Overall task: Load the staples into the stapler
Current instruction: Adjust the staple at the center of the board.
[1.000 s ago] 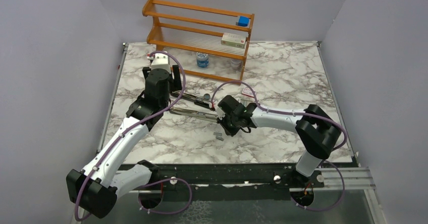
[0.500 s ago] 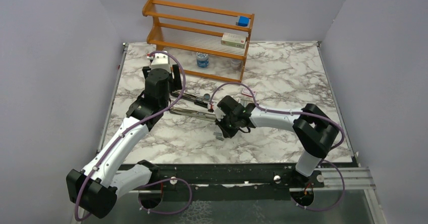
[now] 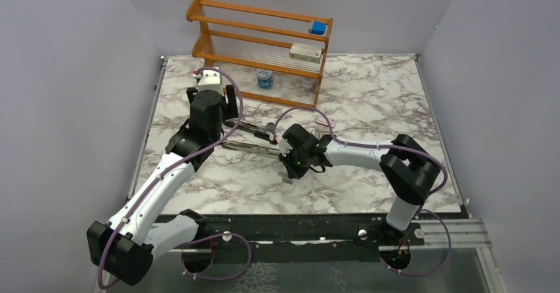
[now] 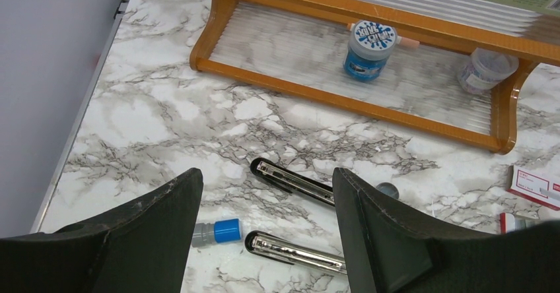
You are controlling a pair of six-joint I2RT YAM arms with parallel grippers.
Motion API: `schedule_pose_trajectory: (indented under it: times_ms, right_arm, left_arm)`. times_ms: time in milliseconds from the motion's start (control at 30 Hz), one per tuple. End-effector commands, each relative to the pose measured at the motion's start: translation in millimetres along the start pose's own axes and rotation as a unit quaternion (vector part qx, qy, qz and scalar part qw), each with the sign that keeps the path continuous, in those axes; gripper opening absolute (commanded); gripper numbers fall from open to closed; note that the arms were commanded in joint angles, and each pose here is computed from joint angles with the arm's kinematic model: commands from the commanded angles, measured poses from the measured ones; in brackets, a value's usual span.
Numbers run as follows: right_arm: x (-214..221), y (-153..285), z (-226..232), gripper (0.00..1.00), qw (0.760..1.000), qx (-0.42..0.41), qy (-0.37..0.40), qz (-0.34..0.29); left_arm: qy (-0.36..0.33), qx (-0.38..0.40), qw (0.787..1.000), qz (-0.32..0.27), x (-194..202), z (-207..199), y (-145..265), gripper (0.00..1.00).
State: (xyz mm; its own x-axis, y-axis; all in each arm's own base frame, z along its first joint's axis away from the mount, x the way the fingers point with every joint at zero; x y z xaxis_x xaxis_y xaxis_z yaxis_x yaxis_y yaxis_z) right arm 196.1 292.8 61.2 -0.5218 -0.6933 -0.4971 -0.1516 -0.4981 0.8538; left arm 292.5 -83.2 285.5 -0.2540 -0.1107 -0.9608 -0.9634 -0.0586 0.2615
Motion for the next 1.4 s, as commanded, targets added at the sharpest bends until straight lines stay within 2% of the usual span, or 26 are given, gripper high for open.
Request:
schedule_pose_trajectory:
  times_ms: [0, 400, 533, 700, 867, 967, 1200, 1367]
  right_arm:
    - [-10.1, -1.8, -0.3, 0.03, 1.000, -0.004, -0.001, -0.012]
    - [-9.7, 8.5, 7.7, 0.03, 0.999, -0.032, 0.016, -0.003]
    - [-6.3, 12.8, 15.7, 0.03, 0.998, -0.064, 0.024, 0.002]
    - [-11.1, 21.3, 30.6, 0.03, 0.992, -0.118, 0.039, -0.027]
    - [-11.5, 20.1, 38.3, 0.03, 0.987, -0.151, 0.040, -0.029]
    - [-14.2, 20.8, 32.6, 0.03, 0.991, -0.123, 0.034, -0.035]
    - [-20.0, 32.7, -1.1, 0.02, 0.998, 0.034, -0.003, -0.052]
    - [-4.6, 23.9, -8.7, 0.01, 0.998, 0.060, -0.018, 0.002]
  left_arm:
    - [0.006, 0.006, 1.000, -0.009, -1.3, -0.5, 1.0, 0.75]
    - [0.005, 0.007, 1.000, -0.007, 0.5, -1.0, 0.6, 0.75]
    - [0.005, 0.006, 1.000, -0.006, 2.3, -0.6, 0.0, 0.75]
    - [0.006, 0.006, 1.000, -0.004, 3.6, -1.4, -1.4, 0.75]
    - [0.006, 0.005, 1.000, -0.003, 4.4, -1.9, -2.8, 0.75]
    - [0.005, 0.005, 1.000, -0.002, 5.0, -1.8, -2.9, 0.75]
    - [0.005, 0.006, 1.000, -0.003, 5.5, -2.4, -4.0, 0.75]
    - [0.005, 0.007, 1.000, -0.003, 5.5, -2.6, -4.0, 0.75]
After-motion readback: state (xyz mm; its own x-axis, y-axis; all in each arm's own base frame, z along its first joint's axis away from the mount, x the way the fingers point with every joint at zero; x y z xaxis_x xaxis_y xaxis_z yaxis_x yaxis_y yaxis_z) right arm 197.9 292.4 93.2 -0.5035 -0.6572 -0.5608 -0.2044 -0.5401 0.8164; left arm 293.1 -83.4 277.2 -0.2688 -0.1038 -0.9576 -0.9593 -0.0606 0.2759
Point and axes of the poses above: each gripper's point midway between its finger pads, its own y axis back along the fingers, its own z axis along the line the jaws close on, x = y × z, the point moved 5 cm from there along y, back along the fingers, and after that the axes turned 4 degrees about y, right-handed, at the moved point
